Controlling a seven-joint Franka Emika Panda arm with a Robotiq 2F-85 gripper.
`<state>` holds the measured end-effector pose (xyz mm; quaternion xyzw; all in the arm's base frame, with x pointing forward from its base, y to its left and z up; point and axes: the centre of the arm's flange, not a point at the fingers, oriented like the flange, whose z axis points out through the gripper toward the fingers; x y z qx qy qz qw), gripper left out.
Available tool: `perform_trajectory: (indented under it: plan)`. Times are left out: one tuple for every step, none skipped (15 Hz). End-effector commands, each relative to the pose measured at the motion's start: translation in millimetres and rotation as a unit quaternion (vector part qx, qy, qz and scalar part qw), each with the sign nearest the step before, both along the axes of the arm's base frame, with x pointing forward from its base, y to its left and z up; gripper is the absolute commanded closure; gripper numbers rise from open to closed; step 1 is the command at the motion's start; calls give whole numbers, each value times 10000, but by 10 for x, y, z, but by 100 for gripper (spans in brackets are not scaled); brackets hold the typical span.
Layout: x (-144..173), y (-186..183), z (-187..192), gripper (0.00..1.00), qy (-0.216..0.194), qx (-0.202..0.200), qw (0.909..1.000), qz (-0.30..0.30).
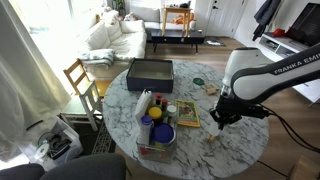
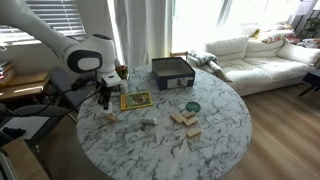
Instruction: Pick up the two wooden blocks from the clear measuring cup and put them on the table, pick up the clear measuring cup and put it on the two wooden blocks to the right
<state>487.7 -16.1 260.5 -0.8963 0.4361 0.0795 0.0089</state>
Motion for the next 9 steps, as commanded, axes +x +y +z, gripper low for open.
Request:
perform_trajectory:
  plan:
    - [-165,18,-97,99,-65,-29,10000,14]
    - [-176,24,-109,99,-102,-34,9999,12]
    - [-181,27,-118,99,-124,-50,9999,15]
    - [-180,20,-136,99,-163,-100,9998,-16]
    - [-177,14,-156,99,-212,-76,9997,-43]
    - [-170,5,-175,99,-224,-106,9997,-92]
    - [-164,1,-185,99,-268,-85,9996,-102]
    - [-161,-2,-194,99,-303,-95,9994,-123]
    - [-162,-5,-203,99,-333,-99,9993,-139]
